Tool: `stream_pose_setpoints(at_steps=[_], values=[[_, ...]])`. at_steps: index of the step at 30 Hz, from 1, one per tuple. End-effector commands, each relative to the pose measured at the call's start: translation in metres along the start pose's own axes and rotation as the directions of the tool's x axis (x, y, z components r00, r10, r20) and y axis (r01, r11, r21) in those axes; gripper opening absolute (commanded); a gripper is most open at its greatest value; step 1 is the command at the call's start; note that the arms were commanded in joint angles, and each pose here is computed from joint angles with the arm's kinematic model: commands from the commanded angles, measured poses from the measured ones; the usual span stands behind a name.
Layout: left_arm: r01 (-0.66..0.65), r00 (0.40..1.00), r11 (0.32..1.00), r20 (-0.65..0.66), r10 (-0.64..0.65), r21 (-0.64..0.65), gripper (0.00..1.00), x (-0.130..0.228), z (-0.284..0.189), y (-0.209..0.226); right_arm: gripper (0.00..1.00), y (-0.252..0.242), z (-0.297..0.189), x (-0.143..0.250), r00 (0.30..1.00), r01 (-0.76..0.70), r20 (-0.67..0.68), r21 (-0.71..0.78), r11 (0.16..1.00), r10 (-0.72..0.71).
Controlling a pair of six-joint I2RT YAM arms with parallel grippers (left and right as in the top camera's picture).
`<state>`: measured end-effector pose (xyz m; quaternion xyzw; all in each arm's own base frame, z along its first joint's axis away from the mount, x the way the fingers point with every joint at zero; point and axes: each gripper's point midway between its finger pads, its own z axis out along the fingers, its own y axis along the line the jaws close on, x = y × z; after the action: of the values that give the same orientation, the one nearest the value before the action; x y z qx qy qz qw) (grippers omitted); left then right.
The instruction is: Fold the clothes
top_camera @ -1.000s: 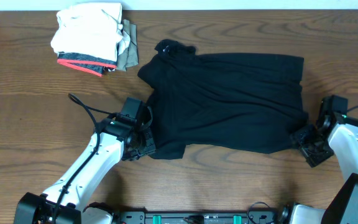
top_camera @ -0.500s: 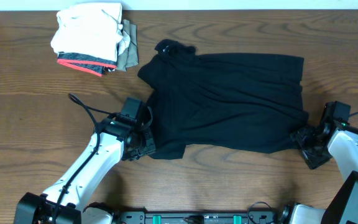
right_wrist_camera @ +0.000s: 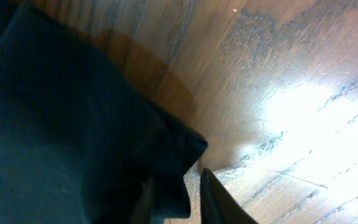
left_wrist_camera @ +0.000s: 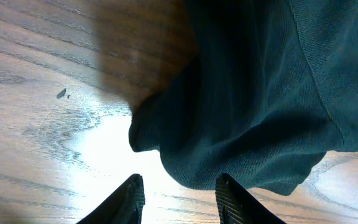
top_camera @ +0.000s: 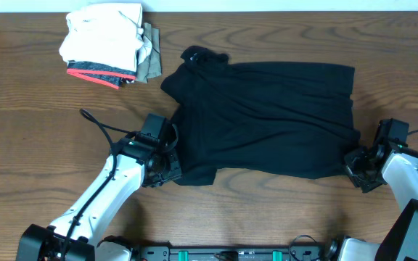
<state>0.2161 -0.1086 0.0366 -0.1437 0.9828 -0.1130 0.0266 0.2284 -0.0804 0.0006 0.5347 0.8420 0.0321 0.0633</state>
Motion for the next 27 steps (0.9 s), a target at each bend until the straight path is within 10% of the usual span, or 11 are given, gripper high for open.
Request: stream_pose_setpoints(at_steps=[1,7,27], values=[[0.002,1.0,1.0,0.01,-0.002,-0.01,0.4,-0.001,-0.001,0.003,0.19,-0.002,-0.002,-0.002,1.0,-0.013,0.009,-0.003,1.0,0.013],[0.002,1.0,1.0,0.01,-0.002,-0.01,0.4,-0.001,-0.001,0.003,0.01,0.0,-0.002,0.0,1.0,-0.013,-0.005,-0.017,1.0,0.012],[0.003,1.0,1.0,0.009,-0.002,-0.01,0.4,-0.001,-0.001,0.003,0.01,0.007,-0.067,-0.008,0.998,0.024,0.062,-0.054,0.998,-0.021]])
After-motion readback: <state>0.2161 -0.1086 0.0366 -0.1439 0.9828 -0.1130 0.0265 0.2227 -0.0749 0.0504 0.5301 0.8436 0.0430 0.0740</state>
